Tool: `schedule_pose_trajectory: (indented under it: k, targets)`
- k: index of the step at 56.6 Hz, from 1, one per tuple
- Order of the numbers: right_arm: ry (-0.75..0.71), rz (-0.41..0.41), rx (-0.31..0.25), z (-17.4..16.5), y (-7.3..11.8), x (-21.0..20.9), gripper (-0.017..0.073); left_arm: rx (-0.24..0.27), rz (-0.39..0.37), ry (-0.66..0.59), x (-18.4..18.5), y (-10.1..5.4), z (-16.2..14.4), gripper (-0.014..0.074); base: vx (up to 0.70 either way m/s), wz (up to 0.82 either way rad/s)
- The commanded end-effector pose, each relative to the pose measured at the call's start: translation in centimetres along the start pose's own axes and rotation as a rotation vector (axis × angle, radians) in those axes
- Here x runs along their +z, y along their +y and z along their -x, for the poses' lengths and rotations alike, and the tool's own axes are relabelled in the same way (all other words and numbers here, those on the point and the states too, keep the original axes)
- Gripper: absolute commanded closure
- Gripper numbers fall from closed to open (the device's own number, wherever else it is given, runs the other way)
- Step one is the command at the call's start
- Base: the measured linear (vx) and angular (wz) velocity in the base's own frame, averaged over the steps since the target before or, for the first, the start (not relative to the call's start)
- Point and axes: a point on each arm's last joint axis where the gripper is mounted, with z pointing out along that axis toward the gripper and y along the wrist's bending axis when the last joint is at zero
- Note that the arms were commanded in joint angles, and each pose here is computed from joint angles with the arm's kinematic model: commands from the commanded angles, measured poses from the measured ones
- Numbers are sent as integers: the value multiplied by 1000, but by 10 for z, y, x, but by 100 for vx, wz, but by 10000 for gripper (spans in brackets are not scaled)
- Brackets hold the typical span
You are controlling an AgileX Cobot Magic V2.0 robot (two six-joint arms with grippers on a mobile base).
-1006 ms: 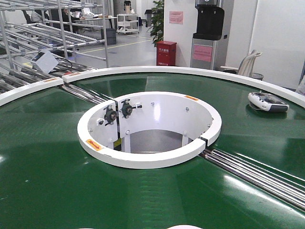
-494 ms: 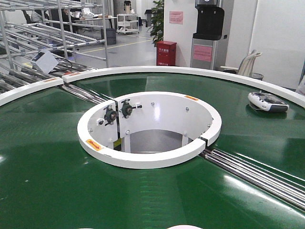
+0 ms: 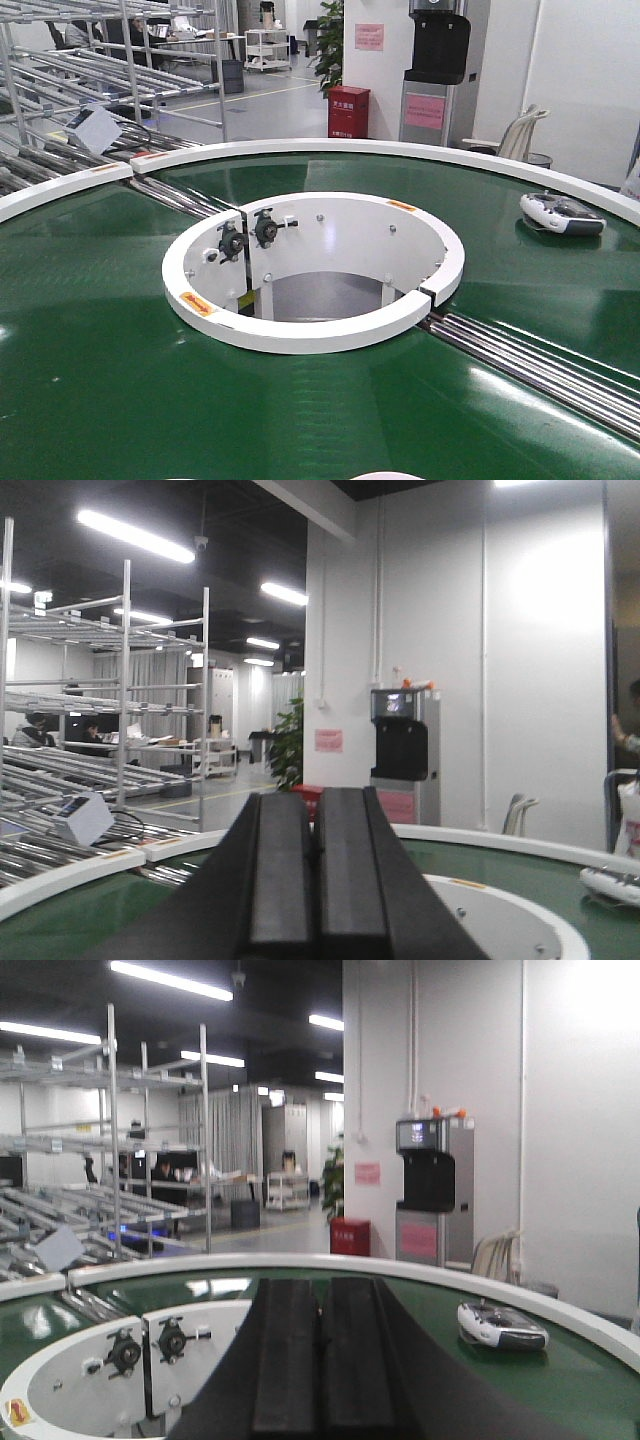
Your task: Grab plate from conveyor and place on tray
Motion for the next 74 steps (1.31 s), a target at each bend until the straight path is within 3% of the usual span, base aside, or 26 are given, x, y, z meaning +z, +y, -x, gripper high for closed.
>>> schedule_pose_trajectory:
  k: [1, 11, 21, 27, 35, 42, 50, 57, 60, 67, 74]
  targets:
    - [19, -8, -27, 31, -1, 32, 571, 29, -3, 40, 39, -3, 28, 591, 0, 0]
    - [131, -2, -3, 27, -1, 82, 571, 40, 1, 202, 98, -3, 23, 591, 0, 0]
    - [220, 0, 16, 12, 0, 98, 554, 38, 5, 269, 116, -2, 8, 585, 0, 0]
    - [233, 0, 18, 11, 0, 97, 491, 38, 5, 275, 117, -2, 7, 549, 0, 0]
    - [235, 0, 17, 11, 0, 97, 273, 38, 5, 280, 117, -2, 6, 421, 0, 0]
    - [228, 0, 18, 11, 0, 97, 39, 38, 5, 299, 116, -2, 4, 242, 0, 0]
    - [215, 0, 17, 11, 0, 98, -103, 38, 5, 319, 115, -2, 3, 99, 0, 0]
    - [267, 8, 98, 6, 1, 99, -106, 22, 6, 324, 116, -2, 2, 75, 0, 0]
    - [340, 32, 103, -2, 5, 103, -94, 19, 6, 352, 116, -2, -1, 76, 0, 0]
    - [606, 168, -5, -25, 25, 123, -60, 18, 6, 506, 120, -2, -11, 76, 0, 0]
    - [861, 263, -46, -50, 50, 154, -32, -21, 3, 723, 137, -3, -34, 76, 0, 0]
